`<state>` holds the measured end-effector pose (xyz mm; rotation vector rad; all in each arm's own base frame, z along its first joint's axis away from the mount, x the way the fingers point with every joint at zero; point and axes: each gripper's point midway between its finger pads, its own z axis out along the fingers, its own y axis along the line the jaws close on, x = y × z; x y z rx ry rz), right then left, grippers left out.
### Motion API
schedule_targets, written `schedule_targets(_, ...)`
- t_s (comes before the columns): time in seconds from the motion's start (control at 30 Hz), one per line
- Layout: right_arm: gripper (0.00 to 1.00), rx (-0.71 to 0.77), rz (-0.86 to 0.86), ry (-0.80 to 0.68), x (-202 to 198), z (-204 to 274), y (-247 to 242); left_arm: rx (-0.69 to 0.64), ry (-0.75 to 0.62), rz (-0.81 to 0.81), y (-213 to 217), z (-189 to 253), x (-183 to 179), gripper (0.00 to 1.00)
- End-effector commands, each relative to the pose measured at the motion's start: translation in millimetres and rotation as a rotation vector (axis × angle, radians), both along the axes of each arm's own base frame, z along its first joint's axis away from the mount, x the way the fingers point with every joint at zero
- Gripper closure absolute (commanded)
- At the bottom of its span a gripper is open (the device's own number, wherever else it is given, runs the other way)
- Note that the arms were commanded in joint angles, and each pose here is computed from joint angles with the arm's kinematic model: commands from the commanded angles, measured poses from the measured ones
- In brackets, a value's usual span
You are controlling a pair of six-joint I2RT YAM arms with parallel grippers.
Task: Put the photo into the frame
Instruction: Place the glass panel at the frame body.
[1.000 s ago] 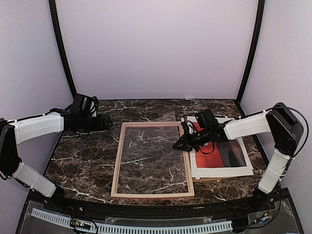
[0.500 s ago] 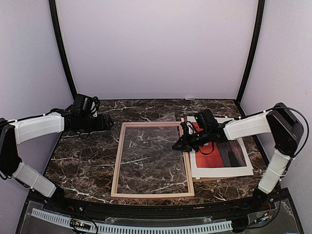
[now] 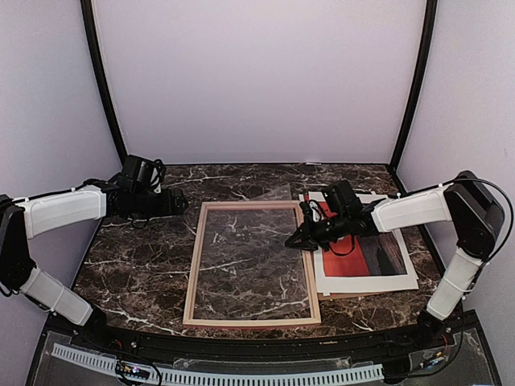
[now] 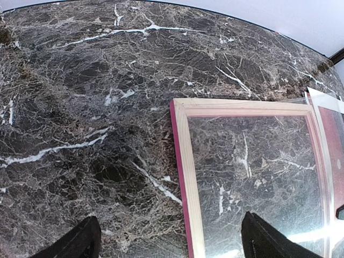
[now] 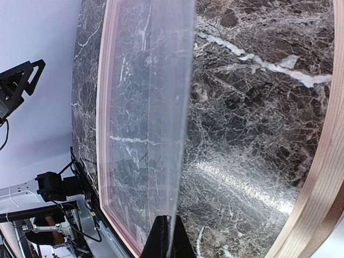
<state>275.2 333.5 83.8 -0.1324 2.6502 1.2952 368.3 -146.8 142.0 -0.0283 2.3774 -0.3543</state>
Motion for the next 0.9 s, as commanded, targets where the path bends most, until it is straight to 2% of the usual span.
schedule_targets(0.0, 1.0, 0.006, -0.011, -0.017, -2.2, 7.7, -0.5, 0.005, -0.032, -0.006, -2.1, 8.0, 3.5, 0.07)
schedule_targets(0.87, 1.0, -0.013, -0.022, -0.02, -5.1, 5.8, -4.4, 0.009, -0.031, -0.015, -4.6, 7.2, 3.8, 0.06)
